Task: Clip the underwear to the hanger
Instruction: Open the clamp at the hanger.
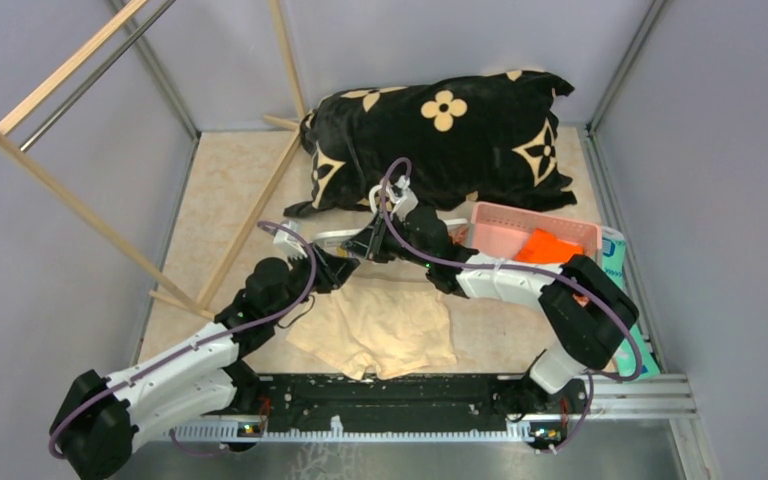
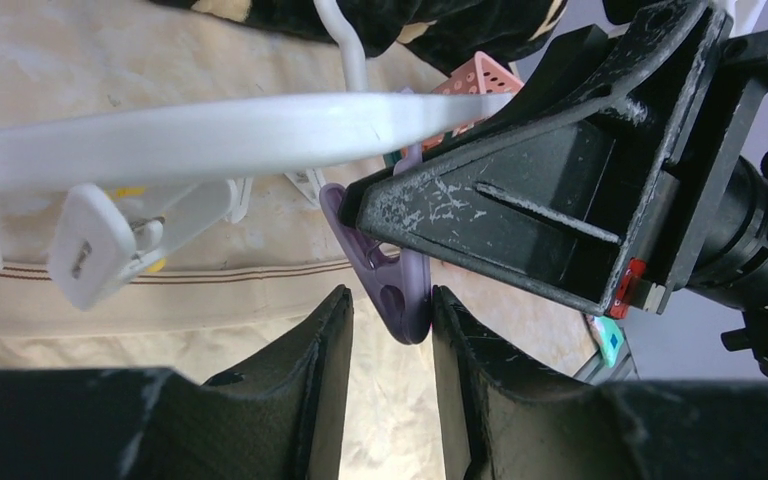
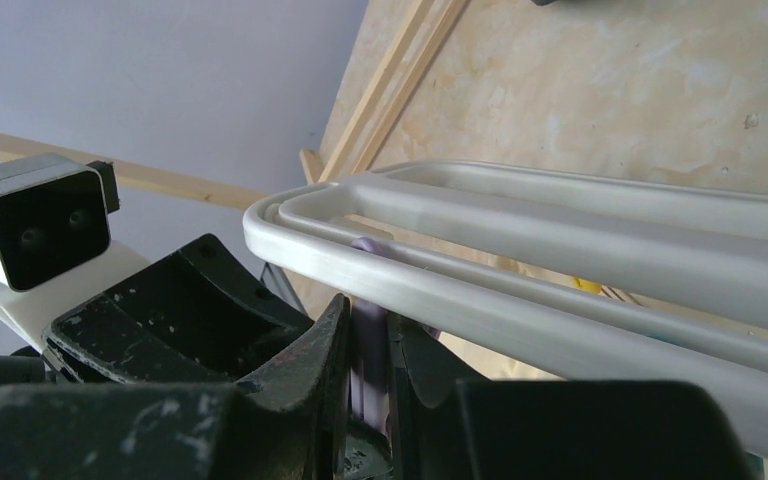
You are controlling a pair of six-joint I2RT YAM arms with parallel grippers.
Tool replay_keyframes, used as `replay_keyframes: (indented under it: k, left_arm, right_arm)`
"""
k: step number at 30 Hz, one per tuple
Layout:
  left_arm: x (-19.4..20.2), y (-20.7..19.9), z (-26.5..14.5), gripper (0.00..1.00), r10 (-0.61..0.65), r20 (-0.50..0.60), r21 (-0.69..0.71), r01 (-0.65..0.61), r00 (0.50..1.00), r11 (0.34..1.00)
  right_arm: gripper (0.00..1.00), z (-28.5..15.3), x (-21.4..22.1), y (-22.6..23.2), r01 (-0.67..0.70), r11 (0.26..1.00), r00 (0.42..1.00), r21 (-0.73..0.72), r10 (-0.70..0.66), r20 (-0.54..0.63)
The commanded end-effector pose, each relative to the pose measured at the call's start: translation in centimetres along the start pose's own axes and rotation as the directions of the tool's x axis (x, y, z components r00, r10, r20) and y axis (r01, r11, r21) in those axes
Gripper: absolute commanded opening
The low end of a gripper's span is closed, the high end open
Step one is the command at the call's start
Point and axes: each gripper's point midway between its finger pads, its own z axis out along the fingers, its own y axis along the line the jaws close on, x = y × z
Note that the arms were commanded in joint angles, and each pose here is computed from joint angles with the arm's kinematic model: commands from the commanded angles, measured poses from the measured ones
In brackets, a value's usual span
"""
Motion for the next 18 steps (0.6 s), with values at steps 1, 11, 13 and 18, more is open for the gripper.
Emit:
replay_keyframes:
  k: [1,11,13,18]
  left_arm:
    - [-1.7,-0.7,0.2,0.39,0.014,0.061,0.022,-0.016,0.998,1.0]
    - [-1.9,-1.4,0.4,0.05,0.023,0.061,0.053,-0.026,0.998,0.998]
    - [-1.9,-1.4,0.3,0.0,0.026,0.064,0.05,-0.029,0.998,0.998]
    - [-2.3,-1.2,0.0,0.0,0.032,0.08,0.037,-0.035,0.996,0.999]
  right_arm:
    - [0.03,-1.7,-2.9,5.1,0.027,0.987,0.996,-0.161,-0.014,0.084]
    - [0.12,-2.1,-2.9,5.4,0.014,0.985,0.997,-0.172,0.001,0.083]
    - [0.23,-2.2,-3.0,5.5,0.016,0.986,0.996,-0.168,-0.001,0.088]
    - [0.45,-2.7,-3.2,5.5,0.024,0.987,0.995,-0.157,-0.009,0.095]
